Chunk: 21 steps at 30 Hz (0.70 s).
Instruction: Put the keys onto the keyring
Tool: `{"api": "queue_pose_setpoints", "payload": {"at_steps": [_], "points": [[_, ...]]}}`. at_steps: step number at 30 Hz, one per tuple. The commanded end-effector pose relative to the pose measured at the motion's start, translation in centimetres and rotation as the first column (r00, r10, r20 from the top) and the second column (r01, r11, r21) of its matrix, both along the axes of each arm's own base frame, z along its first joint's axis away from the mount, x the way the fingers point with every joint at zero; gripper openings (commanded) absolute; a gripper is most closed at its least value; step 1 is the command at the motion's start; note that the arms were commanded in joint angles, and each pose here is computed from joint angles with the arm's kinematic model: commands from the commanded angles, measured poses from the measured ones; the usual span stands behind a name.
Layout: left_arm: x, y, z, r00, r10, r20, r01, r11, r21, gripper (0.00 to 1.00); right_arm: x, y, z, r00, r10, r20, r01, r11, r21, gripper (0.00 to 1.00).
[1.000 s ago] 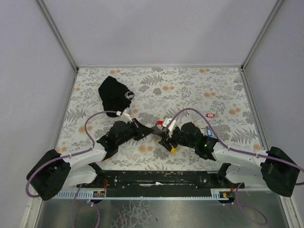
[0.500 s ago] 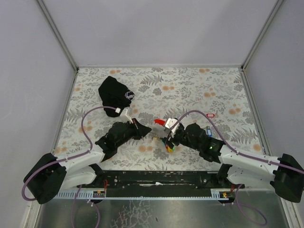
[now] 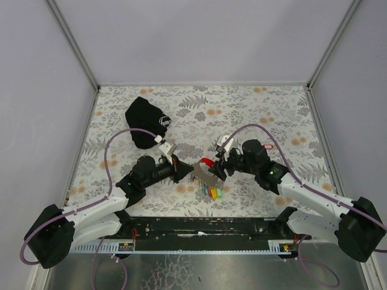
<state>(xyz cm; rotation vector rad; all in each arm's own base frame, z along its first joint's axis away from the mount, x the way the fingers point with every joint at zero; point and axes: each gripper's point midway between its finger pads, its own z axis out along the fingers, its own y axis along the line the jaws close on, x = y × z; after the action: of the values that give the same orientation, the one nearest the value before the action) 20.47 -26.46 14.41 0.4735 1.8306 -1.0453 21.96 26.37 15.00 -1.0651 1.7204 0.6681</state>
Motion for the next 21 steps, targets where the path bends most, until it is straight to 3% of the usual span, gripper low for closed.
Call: {"api": "queue_pose_setpoints", "payload": {"at_steps": [1,8,11,14,18,19,21], "points": [[-0.7,-0.9,3.7,0.98,-0.099,0.171,0.105,0.994,-0.028,0.0,-0.3,1.7,1.7,0.992,0.124,-0.031,-0.122,0.991,0.058,0.7],[-1.4,-1.0,4.3,0.968,-0.123,0.219,0.14,0.988,-0.063,0.0,-1.0,2.5,0.5,0.973,0.212,-0.093,-0.208,0.977,0.05,0.67],[-1.6,-1.0,4.4,0.966,-0.128,0.224,0.148,0.986,-0.071,0.0,-1.8,2.8,0.1,0.958,0.26,-0.125,-0.257,0.966,0.043,0.58],[-1.7,-1.0,4.5,0.964,-0.129,0.234,0.151,0.985,-0.079,0.0,-2.0,2.9,0.0,0.947,0.287,-0.143,-0.285,0.958,0.028,0.45],[-1.1,-0.4,4.3,0.973,-0.081,0.215,0.1,0.992,-0.075,0.01,-2.2,2.9,0.3,0.936,0.314,-0.158,-0.318,0.948,0.001,0.09],[-1.0,-0.3,4.2,0.975,-0.069,0.21,0.086,0.994,-0.072,0.07,-2.0,2.9,0.4,0.937,0.311,-0.158,-0.317,0.948,-0.014,0.02],[-0.7,0.2,4.0,0.98,-0.036,0.196,0.05,0.996,-0.068,0.24,-1.8,2.6,0.6,0.936,0.31,-0.166,-0.322,0.945,-0.051,0.0]]}}
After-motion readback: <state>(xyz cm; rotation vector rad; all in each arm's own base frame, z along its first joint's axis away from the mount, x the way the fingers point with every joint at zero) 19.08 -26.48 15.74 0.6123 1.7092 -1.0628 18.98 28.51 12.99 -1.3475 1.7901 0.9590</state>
